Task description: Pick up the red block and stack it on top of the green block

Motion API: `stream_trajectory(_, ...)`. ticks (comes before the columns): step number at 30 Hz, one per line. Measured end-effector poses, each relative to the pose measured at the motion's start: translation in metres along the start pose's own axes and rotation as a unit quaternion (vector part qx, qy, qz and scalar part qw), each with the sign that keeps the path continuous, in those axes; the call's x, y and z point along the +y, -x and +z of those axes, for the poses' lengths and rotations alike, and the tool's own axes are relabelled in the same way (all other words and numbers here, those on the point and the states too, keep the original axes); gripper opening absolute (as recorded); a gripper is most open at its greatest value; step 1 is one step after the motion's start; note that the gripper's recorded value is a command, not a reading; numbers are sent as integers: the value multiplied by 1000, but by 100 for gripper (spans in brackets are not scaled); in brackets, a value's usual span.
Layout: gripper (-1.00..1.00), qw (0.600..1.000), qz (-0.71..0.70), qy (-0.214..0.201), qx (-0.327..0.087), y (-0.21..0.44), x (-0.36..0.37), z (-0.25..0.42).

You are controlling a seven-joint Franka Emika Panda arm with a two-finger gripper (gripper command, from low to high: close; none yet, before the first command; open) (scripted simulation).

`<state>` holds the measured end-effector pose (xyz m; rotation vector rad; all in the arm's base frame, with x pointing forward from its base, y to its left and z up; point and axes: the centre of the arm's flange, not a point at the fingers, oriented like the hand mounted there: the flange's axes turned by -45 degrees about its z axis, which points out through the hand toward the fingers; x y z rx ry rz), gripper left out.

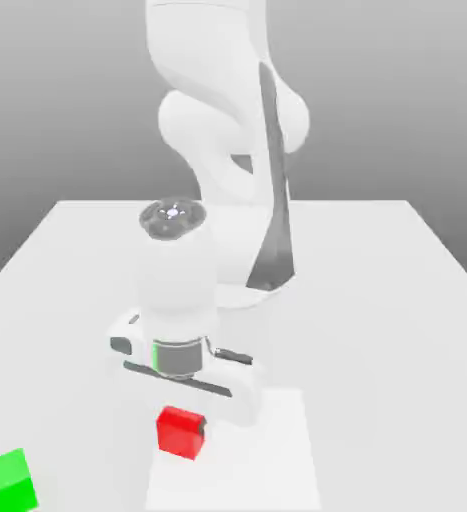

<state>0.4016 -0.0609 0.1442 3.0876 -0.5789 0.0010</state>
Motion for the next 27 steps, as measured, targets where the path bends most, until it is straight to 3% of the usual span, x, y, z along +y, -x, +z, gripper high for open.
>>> stream_trajectory(7,-100,1000,3,0,0,-2,2,-58)
stream_trajectory(19,-100,981,195,-2,-1,-130,139,-98)
stream_trajectory(23,-100,976,216,-1,0,-142,159,-59)
stream_trajectory(24,100,976,216,-1,0,-142,159,-46)
stream_trajectory(27,100,976,216,-1,0,-142,159,-46)
